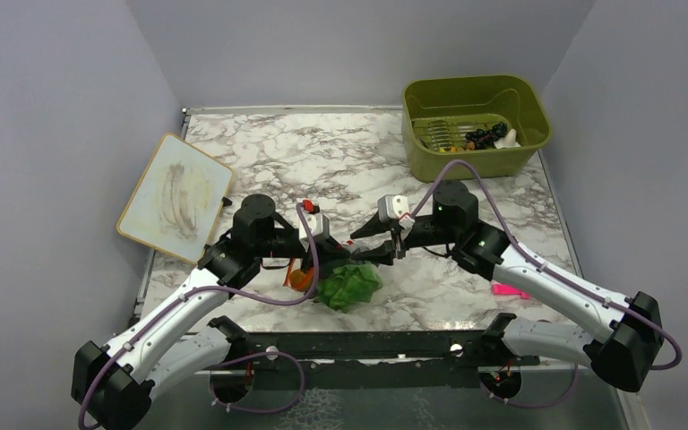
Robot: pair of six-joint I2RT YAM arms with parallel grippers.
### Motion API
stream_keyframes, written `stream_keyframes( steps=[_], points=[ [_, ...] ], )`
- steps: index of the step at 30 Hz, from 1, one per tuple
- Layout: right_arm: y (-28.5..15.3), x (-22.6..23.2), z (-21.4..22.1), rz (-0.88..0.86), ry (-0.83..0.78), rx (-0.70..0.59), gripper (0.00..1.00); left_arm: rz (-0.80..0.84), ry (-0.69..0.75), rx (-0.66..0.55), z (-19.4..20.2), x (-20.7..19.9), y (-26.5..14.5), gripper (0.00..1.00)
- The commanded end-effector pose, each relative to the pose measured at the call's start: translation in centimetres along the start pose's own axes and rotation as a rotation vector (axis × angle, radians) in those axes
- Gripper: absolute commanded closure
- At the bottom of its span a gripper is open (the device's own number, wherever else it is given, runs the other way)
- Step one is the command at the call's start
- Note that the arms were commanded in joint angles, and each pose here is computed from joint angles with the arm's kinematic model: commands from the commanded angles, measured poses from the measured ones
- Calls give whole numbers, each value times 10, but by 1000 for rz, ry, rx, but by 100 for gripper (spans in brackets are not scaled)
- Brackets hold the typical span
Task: Place the food in the zip-top bag and seal the zipper
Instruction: Zip the zipper food storage bag at the center of the board.
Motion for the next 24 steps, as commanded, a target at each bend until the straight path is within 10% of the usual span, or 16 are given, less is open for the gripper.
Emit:
stream_keyframes(
  steps=[1,10,15,24],
  points=[
    [-1,-2,-3,-19,-19,47,55,1,86,-53,-13,-1,-3,100],
    [6,-7,-5,-22,3,15,98,1,84,-48,-13,-1,-3,100],
    [7,-8,-4,-20,-1,10,99,-92,85,-53,-18,1,-9,59],
    [7,-5,1,-33,-3,6,99,-34,118,-101,-39,-9,-13,58]
  ],
)
Point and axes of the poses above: each gripper's point midway between its finger pads, its own y axis out along the fingers, its own x axis along the line the jaws close on, z = x × y, the point moved 9 cm from there along -y, back along the fingers, and after that the axes turned 4 degrees about -y, right-handed, at the moved point
